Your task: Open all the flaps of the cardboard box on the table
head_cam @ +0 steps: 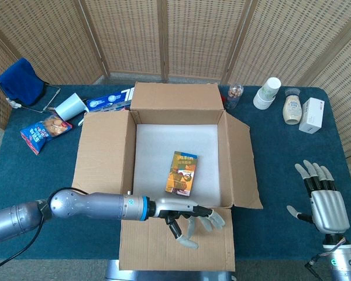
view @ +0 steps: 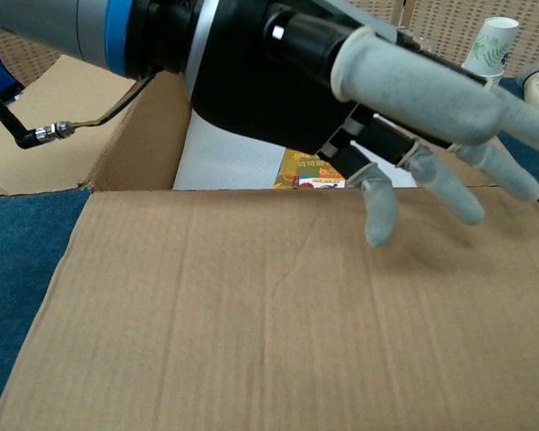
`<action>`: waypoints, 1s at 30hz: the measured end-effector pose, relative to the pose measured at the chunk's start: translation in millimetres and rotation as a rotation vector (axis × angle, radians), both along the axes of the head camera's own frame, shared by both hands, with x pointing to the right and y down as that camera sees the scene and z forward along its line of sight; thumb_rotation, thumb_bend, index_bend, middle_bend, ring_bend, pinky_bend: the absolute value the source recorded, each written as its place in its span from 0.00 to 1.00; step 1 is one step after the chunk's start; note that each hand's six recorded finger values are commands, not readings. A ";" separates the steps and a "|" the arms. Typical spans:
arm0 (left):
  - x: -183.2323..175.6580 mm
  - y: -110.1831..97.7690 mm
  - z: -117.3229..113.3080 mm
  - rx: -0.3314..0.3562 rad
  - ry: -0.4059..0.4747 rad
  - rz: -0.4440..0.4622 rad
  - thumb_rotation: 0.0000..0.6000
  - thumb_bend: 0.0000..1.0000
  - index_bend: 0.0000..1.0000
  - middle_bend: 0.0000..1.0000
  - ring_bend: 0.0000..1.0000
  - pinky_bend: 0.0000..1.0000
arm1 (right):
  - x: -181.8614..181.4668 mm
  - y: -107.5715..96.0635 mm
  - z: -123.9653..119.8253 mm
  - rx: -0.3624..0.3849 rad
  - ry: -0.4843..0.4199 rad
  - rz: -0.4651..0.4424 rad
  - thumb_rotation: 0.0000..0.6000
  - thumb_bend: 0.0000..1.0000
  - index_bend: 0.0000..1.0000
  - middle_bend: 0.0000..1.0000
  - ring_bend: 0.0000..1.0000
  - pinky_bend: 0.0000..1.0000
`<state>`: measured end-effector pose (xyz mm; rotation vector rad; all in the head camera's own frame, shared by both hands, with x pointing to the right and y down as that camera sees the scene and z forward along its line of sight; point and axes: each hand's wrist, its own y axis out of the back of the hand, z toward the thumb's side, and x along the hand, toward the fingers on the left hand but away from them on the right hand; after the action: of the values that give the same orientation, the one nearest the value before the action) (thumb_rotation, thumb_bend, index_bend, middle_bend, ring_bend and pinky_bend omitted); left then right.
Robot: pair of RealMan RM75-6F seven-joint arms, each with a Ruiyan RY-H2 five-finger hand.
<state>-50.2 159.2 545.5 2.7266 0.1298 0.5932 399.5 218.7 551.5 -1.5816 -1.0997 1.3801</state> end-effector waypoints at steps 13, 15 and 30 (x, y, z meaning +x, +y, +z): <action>-13.6 -26.3 -6.5 0.255 -0.038 -0.095 0.84 0.20 0.17 0.16 0.19 0.35 | 0.2 0.1 -1.0 0.002 -0.005 0.000 1.00 0.00 0.09 0.06 0.00 0.06; -22.9 -34.8 -7.1 0.331 -0.060 -0.124 0.84 0.20 0.17 0.14 0.16 0.28 | -0.5 0.2 -1.3 0.003 -0.006 -0.002 1.00 0.00 0.09 0.06 0.00 0.06; -170.5 -69.5 -30.6 0.971 -0.419 -0.382 0.88 0.20 0.18 0.07 0.09 0.09 | -5.6 2.3 -7.2 0.035 0.029 -0.011 1.00 0.00 0.09 0.03 0.00 0.04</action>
<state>-220.8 89.7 514.9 3.2357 -1.0010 1.3460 393.9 221.0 544.3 -1.5360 -1.0910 1.3657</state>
